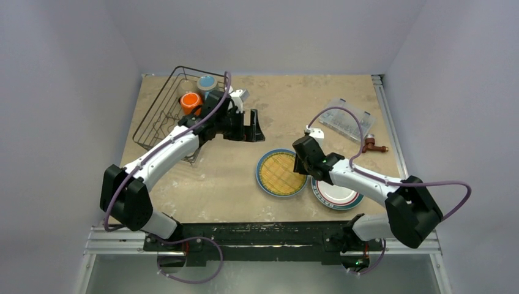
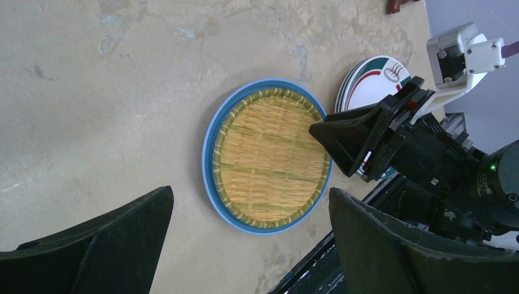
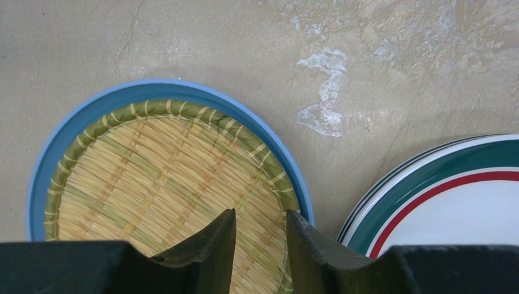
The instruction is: Load the mixed dishes into the dish rack
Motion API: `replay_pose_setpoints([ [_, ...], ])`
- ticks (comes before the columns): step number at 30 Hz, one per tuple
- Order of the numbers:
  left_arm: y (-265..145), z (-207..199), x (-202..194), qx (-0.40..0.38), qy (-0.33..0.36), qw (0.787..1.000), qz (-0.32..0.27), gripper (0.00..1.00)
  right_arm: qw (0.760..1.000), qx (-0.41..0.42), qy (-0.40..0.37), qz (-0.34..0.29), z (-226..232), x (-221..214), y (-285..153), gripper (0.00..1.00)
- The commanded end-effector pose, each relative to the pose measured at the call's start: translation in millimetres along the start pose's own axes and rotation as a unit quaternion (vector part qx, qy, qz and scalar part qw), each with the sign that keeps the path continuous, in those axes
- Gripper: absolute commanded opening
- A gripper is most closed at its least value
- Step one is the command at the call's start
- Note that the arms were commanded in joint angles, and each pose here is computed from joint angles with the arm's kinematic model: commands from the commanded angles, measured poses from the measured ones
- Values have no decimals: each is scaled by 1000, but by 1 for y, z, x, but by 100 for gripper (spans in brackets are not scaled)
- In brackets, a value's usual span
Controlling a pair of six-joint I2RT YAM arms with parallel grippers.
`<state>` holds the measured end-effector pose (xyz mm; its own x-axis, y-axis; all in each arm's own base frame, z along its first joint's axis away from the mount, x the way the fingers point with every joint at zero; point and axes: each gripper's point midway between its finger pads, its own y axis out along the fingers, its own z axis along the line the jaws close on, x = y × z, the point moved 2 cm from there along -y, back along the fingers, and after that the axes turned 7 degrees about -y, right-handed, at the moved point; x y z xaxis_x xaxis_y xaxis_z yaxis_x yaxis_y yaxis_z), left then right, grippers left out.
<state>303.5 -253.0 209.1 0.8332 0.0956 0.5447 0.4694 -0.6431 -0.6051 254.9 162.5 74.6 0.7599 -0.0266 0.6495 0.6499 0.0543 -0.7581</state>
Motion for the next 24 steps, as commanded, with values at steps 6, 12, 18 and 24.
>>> replay_pose_setpoints([
  [6,7,-20,-2,-50,-51,997,34,95,1000,-13,10,15,-4,-14,20,26],
  [12,38,-19,-33,-75,-115,984,117,69,999,-27,9,27,-5,-16,26,21],
  [18,51,-7,-51,-34,-137,981,134,58,999,-27,11,29,-7,-18,26,19],
  [24,43,15,-50,37,-155,983,86,75,999,-23,10,28,-7,-17,25,18],
])
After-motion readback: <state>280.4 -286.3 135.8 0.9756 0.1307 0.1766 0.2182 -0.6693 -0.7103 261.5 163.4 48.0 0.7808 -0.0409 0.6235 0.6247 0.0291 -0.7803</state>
